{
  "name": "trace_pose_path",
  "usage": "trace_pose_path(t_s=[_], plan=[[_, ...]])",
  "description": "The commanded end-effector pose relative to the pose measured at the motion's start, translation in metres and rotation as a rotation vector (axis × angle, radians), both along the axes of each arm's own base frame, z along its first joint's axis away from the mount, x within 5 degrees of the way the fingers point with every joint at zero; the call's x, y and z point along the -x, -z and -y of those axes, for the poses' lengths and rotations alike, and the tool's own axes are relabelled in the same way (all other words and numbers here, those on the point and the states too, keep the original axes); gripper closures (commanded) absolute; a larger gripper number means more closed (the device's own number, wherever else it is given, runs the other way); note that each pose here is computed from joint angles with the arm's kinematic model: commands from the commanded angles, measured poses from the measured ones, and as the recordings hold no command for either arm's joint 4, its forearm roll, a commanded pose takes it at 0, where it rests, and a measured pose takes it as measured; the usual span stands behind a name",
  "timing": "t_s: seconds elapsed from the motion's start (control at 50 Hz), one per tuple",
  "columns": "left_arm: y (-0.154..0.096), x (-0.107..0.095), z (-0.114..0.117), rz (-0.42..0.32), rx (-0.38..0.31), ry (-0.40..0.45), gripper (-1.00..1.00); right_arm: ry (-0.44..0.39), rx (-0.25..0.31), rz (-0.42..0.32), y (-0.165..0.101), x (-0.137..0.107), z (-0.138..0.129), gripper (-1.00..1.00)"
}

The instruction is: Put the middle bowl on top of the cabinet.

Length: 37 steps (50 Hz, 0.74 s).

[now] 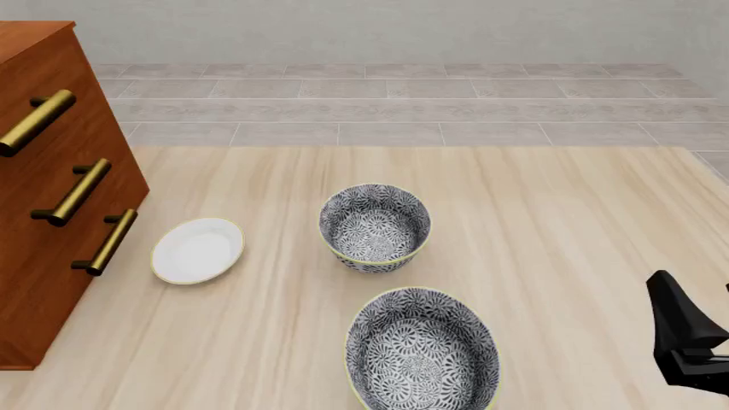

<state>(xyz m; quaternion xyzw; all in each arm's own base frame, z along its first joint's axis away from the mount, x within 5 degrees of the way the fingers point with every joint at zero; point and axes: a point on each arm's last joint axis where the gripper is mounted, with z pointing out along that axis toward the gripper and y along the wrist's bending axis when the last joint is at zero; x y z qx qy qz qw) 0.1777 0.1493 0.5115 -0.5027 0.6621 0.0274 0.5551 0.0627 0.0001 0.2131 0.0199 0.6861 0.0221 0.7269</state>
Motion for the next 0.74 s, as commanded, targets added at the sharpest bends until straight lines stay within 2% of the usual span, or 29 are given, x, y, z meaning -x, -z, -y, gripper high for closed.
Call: trace_pose_path(t_s=[0.02, 0.48, 0.74], plan=[[-0.01, 0.009, 0.001, 0.024, -0.03, -0.019, -1.0, 0.001, -0.001, 0.0, 0.0, 0.001, 0.0, -1.0], [-0.033, 0.029, 0.013, 0.09, -0.107, -0.034, -1.0, 0.003, -0.009, 0.002, 0.0, 0.001, 0.0, -1.0], [-0.038, 0.036, 0.017, 0.107, -0.125, -0.046, -1.0, 0.007, -0.02, 0.004, 0.0, 0.001, 0.001, -1.0]])
